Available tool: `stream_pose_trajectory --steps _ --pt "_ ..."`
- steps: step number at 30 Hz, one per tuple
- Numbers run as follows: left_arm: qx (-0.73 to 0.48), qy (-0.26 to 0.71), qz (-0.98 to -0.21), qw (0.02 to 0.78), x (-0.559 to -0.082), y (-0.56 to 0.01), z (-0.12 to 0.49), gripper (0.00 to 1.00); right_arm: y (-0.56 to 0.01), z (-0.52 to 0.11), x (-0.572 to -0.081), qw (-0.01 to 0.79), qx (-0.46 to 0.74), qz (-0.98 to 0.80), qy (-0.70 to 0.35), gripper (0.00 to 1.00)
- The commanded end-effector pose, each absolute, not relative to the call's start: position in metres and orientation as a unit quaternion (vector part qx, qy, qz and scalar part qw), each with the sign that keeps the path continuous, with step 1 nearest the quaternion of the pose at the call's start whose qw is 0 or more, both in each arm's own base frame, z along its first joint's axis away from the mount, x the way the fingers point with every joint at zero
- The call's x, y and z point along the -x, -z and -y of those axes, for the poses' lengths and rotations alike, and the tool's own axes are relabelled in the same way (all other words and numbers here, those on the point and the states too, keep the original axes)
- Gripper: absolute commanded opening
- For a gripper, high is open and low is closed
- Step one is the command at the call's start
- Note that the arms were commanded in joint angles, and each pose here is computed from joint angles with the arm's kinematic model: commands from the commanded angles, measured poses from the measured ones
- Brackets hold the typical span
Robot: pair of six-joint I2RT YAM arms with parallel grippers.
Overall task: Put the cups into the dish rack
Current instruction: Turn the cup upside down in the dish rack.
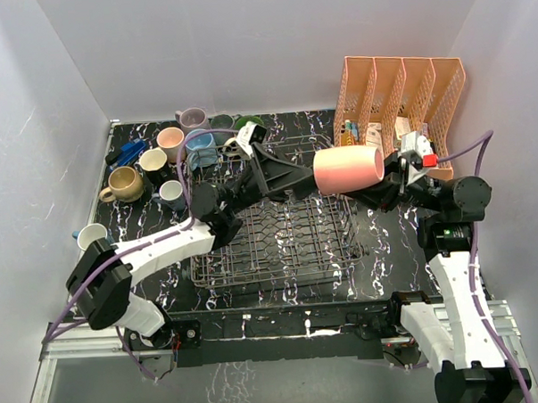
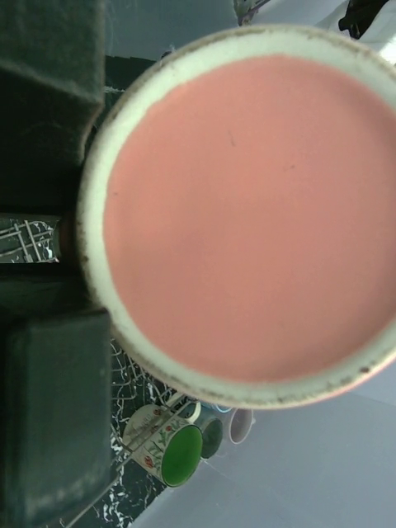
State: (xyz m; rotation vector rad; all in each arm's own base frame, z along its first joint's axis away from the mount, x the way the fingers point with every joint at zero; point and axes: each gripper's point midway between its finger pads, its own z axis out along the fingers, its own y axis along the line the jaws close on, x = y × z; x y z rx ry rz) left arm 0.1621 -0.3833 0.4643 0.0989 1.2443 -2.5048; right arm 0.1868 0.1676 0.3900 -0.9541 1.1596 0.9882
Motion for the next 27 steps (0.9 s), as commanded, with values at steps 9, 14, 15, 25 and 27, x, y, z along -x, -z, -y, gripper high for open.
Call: stream_pose_trajectory --steps 9,14,15,25,27 --pt "0.020 0.690 -0.610 0.390 -0.209 -0.387 0.306 0.76 -0.403 -0.159 -0.221 0.649 0.397 -0.530 -0.374 0.08" --pt "0.056 0.479 -0.742 0.465 -0.228 -0.320 0.246 0.78 -0.380 -0.153 -0.255 0.627 0.385 -0.577 -0.356 0.08" --pt "0.063 0.439 -0.763 0.470 -0.229 -0.307 0.233 0.78 -0.375 -0.152 -0.263 0.623 0.380 -0.588 -0.350 0.08" --pt "0.108 0.290 -0.814 0.492 -0.214 -0.257 0.158 0.82 -0.303 -0.191 -0.334 0.532 0.374 -0.706 -0.280 0.08" --pt "0.115 0.286 -0.812 0.496 -0.213 -0.258 0.153 0.82 -0.289 -0.199 -0.345 0.524 0.366 -0.722 -0.266 0.08"
